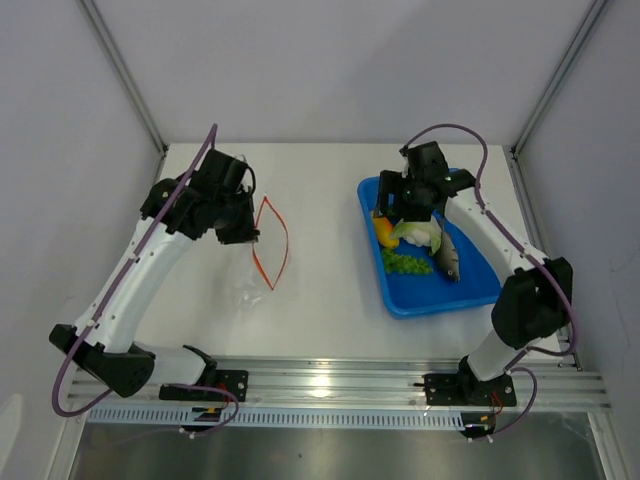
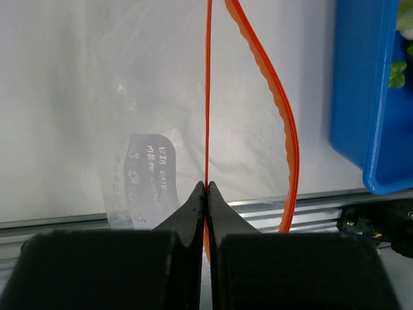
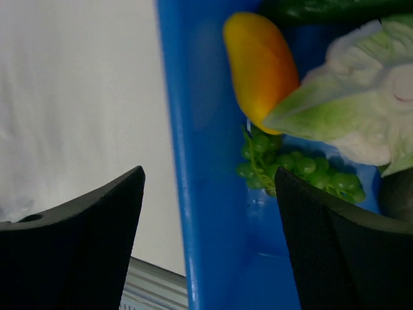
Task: Place the food in the zip-top bag and seal the zipper
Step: Adjust the zipper food storage bag at the center of the board, then pick up the fake vegetable from the bin, then place the fake vegetable in the zipper food storage bag, then pick up the fake fruit from the bin.
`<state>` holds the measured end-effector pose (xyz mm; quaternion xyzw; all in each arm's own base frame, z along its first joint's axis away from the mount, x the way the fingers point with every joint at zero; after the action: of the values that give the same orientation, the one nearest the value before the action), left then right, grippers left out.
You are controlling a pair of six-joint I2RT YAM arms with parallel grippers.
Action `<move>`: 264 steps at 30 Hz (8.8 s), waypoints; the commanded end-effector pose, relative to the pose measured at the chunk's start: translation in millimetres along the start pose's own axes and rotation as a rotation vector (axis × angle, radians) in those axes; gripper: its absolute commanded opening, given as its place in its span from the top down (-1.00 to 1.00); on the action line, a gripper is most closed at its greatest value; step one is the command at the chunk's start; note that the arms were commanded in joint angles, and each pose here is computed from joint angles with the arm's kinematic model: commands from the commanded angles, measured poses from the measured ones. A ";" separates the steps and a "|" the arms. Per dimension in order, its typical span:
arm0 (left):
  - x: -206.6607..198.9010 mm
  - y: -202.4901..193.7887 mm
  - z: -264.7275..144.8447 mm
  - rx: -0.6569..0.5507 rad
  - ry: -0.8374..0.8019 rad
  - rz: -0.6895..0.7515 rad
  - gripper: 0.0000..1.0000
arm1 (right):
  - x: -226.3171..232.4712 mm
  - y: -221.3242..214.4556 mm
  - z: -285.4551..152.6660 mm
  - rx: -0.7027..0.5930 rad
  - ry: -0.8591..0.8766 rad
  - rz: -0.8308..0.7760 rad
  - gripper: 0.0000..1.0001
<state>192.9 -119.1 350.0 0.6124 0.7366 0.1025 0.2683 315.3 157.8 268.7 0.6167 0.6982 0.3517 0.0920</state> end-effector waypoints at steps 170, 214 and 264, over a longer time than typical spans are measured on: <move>-80.6 5.8 41.2 0.028 -0.645 -0.113 0.99 | 108.8 -14.6 -6.5 0.380 0.609 0.281 -0.45; -52.6 -20.2 56.2 0.080 -0.514 -0.011 0.99 | -83.2 -41.2 24.7 0.314 -0.189 0.231 -0.36; -49.2 -19.0 62.7 0.094 -0.479 0.004 0.99 | -66.2 -82.9 118.0 0.523 -0.426 -0.179 0.38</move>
<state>209.2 -179.5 291.2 0.6300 0.6693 -0.0848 0.3847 325.8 138.5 116.2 0.6083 0.7873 -0.0127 0.1001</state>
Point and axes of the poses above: each gripper's point midway between its finger pads, its own z axis out along the fingers, its own x axis along the line the jaws close on, y = z × x, the point moved 9 cm from there along -z, back along the fingers, and after that the axes turned 4 degrees about -z, right-handed, at the moved point
